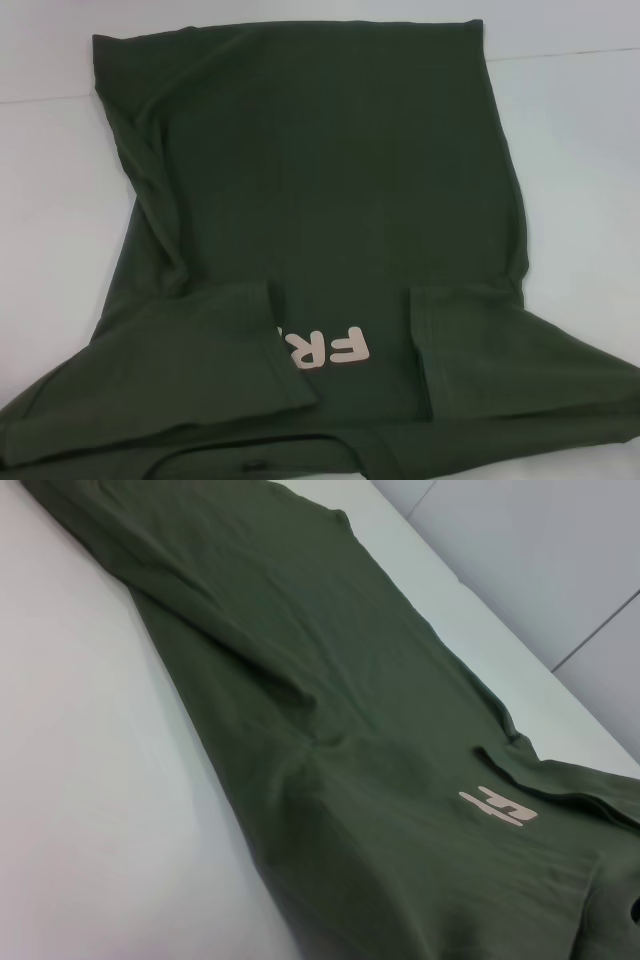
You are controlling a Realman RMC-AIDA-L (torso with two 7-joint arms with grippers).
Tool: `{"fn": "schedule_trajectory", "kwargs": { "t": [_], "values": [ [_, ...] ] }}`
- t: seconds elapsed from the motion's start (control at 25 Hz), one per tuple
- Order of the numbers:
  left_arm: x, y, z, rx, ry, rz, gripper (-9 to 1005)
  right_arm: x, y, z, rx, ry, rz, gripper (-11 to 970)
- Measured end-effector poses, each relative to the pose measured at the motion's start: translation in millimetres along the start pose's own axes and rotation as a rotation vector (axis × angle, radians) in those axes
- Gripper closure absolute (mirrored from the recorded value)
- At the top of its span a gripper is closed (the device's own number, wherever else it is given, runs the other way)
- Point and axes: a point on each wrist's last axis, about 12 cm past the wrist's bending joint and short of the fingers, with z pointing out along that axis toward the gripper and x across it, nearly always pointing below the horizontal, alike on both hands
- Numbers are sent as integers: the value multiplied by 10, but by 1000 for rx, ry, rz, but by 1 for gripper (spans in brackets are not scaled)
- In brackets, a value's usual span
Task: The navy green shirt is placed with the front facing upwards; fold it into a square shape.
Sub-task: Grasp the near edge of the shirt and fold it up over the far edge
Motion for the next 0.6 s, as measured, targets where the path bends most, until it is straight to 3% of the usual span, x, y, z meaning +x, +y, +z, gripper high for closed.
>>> {"fn": "schedule_trajectory", "kwargs": {
  "t": [0.36, 0.6],
  "values": [
    [91, -15, -18, -5, 18, -29, 940, 93, -79, -16, 71, 70, 42, 923],
    [140, -24, -61, -17, 27, -40, 940, 152, -92, -146, 108, 106, 73, 922]
  ]
}}
